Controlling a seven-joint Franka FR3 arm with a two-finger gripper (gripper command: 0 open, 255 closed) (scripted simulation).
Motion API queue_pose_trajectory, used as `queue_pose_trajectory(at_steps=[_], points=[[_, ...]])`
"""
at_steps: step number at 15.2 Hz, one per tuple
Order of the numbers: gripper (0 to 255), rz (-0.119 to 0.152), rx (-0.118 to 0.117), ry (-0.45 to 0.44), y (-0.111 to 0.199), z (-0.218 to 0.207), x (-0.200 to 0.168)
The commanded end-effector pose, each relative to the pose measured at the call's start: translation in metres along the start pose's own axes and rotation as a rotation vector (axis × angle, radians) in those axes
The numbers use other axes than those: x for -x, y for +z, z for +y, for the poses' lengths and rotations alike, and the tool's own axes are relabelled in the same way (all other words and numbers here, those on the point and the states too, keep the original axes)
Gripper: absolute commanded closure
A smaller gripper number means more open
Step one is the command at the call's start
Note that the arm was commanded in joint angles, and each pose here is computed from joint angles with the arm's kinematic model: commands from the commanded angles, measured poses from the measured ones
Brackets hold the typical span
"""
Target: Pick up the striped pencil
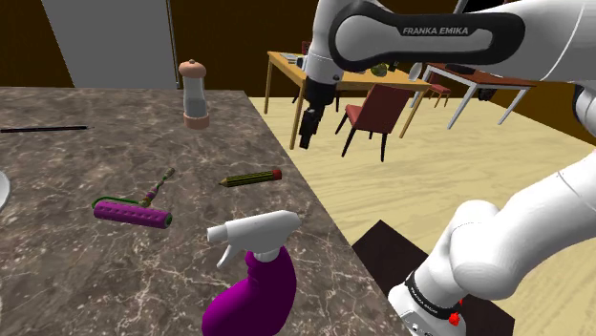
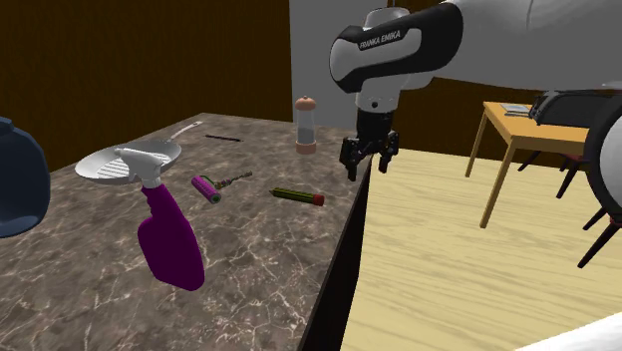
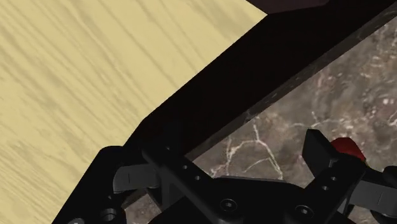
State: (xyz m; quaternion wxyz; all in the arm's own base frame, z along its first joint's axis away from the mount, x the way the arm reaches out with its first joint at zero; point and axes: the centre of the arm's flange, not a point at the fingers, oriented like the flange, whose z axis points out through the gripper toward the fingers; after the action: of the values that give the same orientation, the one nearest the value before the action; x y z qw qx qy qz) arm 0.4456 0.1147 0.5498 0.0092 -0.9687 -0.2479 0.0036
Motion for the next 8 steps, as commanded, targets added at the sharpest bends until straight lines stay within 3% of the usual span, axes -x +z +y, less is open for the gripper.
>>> queue_pose_trajectory(at_steps=[1, 8], points=[[0, -0.006, 0.002, -0.102, 0.002, -0.019, -0.023], [0, -0.030, 0.009, -0.444, 0.012, -0.095, -0.080]])
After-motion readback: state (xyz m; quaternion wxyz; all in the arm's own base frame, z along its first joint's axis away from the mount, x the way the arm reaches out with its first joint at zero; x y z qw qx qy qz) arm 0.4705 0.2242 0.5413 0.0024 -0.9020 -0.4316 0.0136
